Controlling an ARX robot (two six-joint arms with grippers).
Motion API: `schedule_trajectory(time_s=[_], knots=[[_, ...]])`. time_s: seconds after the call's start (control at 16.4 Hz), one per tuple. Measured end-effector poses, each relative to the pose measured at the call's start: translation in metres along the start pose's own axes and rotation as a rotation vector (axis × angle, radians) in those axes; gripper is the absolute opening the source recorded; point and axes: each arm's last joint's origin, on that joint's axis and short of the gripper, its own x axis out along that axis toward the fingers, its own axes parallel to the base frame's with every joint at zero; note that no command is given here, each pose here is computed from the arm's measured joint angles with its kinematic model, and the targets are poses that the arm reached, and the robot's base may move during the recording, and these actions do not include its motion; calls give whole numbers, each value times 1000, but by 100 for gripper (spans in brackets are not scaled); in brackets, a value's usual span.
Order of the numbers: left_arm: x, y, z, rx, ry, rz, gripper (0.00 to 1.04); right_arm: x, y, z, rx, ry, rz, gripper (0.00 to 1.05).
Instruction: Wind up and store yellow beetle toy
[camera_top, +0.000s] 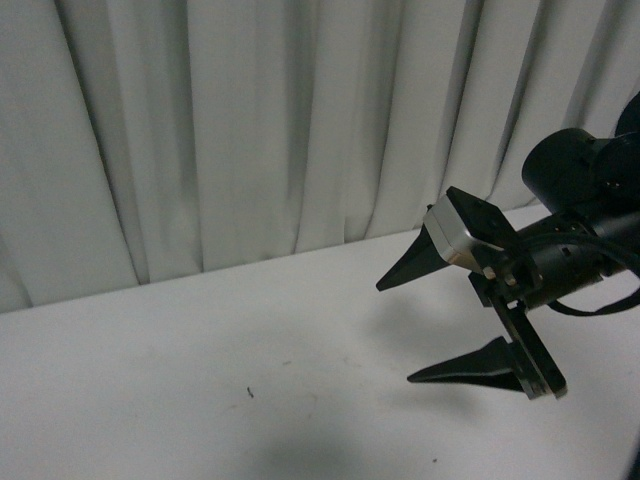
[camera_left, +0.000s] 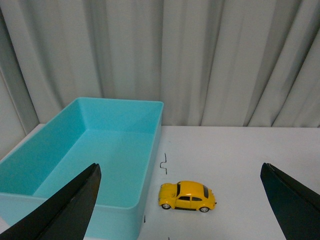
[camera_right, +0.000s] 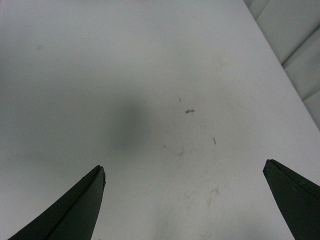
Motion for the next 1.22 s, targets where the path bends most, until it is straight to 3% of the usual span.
schedule_trajectory(time_s=[0.24, 0.3, 0.37, 0.43, 0.49, 0.55, 0.61, 0.67, 0.79, 0.91, 1.22], knots=[[0, 0, 0, 0, 0, 0, 98, -33, 22, 68, -153, -101, -33, 98], [0, 0, 0, 0, 0, 0, 98, -35, 27, 82, -263, -63, -106, 95], [0, 0, 0, 0, 0, -2, 98, -26, 46, 89, -329, 205, -353, 83], [0, 0, 0, 0, 0, 0, 98, -21, 74, 92, -169, 265, -576, 72], [0, 0, 0, 0, 0, 4, 98, -29, 94, 98, 8, 233, -831, 61], [0, 0, 0, 0, 0, 0, 98, -43, 108, 118, 208, 102, -1075, 48], [0, 0, 0, 0, 0, -2, 98, -53, 122, 132, 347, -21, -1146, 38], [0, 0, 0, 0, 0, 0, 98, -61, 140, 137, 499, -125, -1164, 25], [0, 0, 0, 0, 0, 0, 98, -66, 170, 131, 607, -199, -1172, 2], [0, 0, 0, 0, 0, 0, 98, -68, 177, 131, 604, -273, -1194, 2], [0, 0, 0, 0, 0, 0, 98, -62, 194, 117, 620, -274, -1192, 2]])
